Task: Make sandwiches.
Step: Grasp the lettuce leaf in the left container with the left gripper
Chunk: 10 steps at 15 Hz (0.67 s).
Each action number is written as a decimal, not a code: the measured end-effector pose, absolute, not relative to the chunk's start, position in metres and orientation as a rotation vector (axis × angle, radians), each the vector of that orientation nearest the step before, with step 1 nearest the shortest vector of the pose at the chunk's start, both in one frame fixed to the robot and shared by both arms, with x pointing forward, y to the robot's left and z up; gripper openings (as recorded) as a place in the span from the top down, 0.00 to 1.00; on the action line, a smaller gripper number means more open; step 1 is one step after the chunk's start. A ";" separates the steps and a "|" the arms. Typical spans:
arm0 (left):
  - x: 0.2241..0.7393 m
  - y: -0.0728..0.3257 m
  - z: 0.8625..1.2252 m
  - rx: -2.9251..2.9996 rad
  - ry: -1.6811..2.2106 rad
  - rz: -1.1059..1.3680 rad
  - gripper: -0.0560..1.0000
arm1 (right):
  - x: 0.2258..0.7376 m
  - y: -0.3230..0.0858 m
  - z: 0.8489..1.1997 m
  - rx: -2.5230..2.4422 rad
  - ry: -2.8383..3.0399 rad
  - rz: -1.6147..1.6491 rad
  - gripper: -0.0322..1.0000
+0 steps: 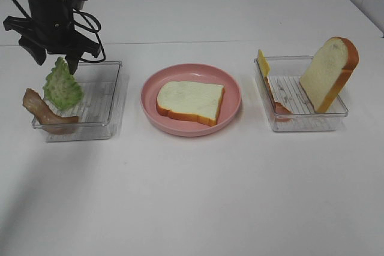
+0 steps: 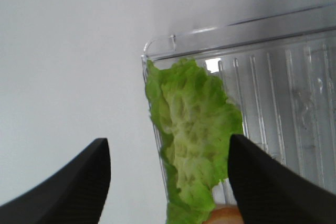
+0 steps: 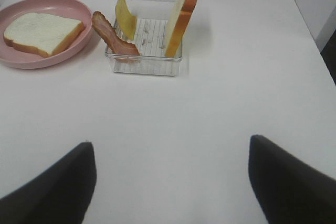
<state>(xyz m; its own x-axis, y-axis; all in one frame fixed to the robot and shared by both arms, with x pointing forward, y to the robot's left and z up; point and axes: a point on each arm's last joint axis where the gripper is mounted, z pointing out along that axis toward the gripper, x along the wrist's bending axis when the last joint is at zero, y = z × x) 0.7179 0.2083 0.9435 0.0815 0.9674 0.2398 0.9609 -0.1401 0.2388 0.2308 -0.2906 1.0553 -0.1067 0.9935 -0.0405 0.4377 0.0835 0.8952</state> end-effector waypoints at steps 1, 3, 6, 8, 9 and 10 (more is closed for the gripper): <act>0.718 0.208 0.944 2.296 2.047 0.536 0.36 | 0.231 -0.291 1.055 1.440 1.644 0.979 0.24; 0.718 0.208 0.942 2.308 2.040 0.535 0.36 | 0.231 -0.291 1.055 1.440 1.644 0.979 0.24; 0.719 0.209 0.935 2.346 2.027 0.532 0.36 | 0.231 -0.291 1.055 1.440 1.644 0.979 0.24; 0.719 0.209 0.932 2.355 2.027 0.530 0.37 | 0.231 -0.291 1.055 1.440 1.644 0.979 0.24; 0.719 0.209 0.932 2.360 2.024 0.539 0.40 | 0.231 -0.291 1.055 1.440 1.644 0.979 0.24; 0.719 0.210 0.932 2.363 2.023 0.545 0.45 | 0.231 -0.291 1.055 1.440 1.644 0.979 0.24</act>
<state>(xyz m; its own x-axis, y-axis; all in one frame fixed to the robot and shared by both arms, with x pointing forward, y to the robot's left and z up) 0.7193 0.2096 0.9324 0.1199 0.9557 0.2689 0.9614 -0.1793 0.2087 0.2308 -0.2906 1.0553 -0.1067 0.9935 -0.0405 0.4377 0.0835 0.8952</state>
